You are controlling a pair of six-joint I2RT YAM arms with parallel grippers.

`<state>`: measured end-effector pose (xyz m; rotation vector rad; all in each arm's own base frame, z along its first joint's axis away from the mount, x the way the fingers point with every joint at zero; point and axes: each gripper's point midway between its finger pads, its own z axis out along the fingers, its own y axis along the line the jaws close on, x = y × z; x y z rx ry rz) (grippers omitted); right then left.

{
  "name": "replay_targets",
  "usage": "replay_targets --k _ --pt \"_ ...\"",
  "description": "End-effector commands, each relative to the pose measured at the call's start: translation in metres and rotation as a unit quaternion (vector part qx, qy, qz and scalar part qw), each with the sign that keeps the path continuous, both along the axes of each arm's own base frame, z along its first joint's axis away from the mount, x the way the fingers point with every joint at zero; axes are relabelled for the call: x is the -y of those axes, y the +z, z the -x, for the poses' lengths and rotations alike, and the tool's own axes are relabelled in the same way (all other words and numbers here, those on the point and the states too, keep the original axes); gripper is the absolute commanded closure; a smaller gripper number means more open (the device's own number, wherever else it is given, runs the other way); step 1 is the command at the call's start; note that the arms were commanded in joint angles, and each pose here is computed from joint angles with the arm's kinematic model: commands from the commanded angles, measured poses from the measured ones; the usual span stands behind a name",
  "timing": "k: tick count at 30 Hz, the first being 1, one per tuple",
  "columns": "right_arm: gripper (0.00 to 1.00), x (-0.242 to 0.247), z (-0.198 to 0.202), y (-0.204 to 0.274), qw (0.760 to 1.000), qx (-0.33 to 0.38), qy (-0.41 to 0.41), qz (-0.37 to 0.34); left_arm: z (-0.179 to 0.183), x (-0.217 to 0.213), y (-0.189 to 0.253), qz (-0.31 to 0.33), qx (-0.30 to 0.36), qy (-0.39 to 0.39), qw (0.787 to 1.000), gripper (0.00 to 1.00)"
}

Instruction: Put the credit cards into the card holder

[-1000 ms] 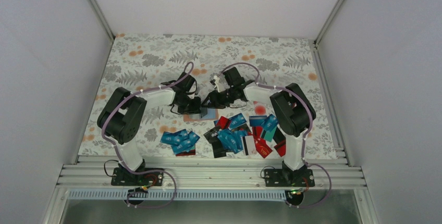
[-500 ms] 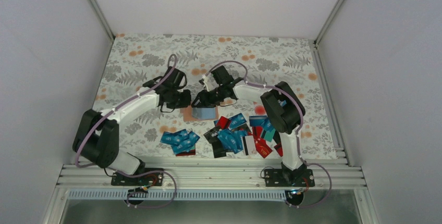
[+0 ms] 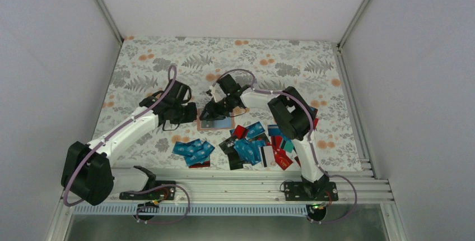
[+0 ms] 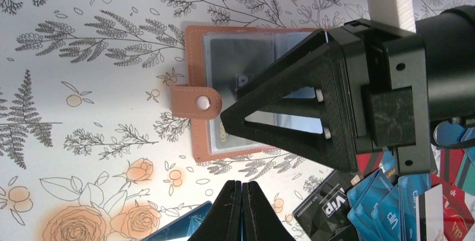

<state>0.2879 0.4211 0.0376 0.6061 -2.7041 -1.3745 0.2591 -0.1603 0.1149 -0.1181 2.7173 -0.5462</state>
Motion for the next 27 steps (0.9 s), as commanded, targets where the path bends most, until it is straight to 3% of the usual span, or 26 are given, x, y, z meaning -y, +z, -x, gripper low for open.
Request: replay_targets --k 1,3,6,10,14,19,27 --pt "0.59 -0.003 0.000 0.036 1.000 0.028 0.008 -0.011 0.004 0.009 0.016 0.029 0.023 -0.019 0.999 0.97" --pt "0.59 -0.001 0.001 0.055 0.999 0.043 0.011 -0.020 0.008 0.009 0.018 0.028 0.025 -0.027 0.999 0.97" --pt "0.58 0.008 0.006 0.070 0.998 0.062 0.009 -0.017 0.017 0.007 0.021 0.023 0.024 -0.029 0.999 0.89" --pt "0.56 0.032 0.024 0.066 0.998 0.069 -0.005 0.015 0.038 -0.006 0.013 -0.006 0.000 -0.012 1.000 0.76" --pt "0.54 0.056 0.054 0.054 0.997 0.063 -0.012 0.046 0.063 -0.012 -0.003 -0.024 -0.027 -0.005 0.999 0.71" --pt "0.50 0.100 0.087 0.037 0.992 0.058 -0.047 0.103 0.077 0.027 -0.014 0.035 -0.014 -0.060 0.997 0.65" --pt "0.35 0.179 0.119 0.023 0.965 0.048 -0.128 0.223 0.072 0.092 -0.018 0.028 0.019 -0.148 0.988 0.60"
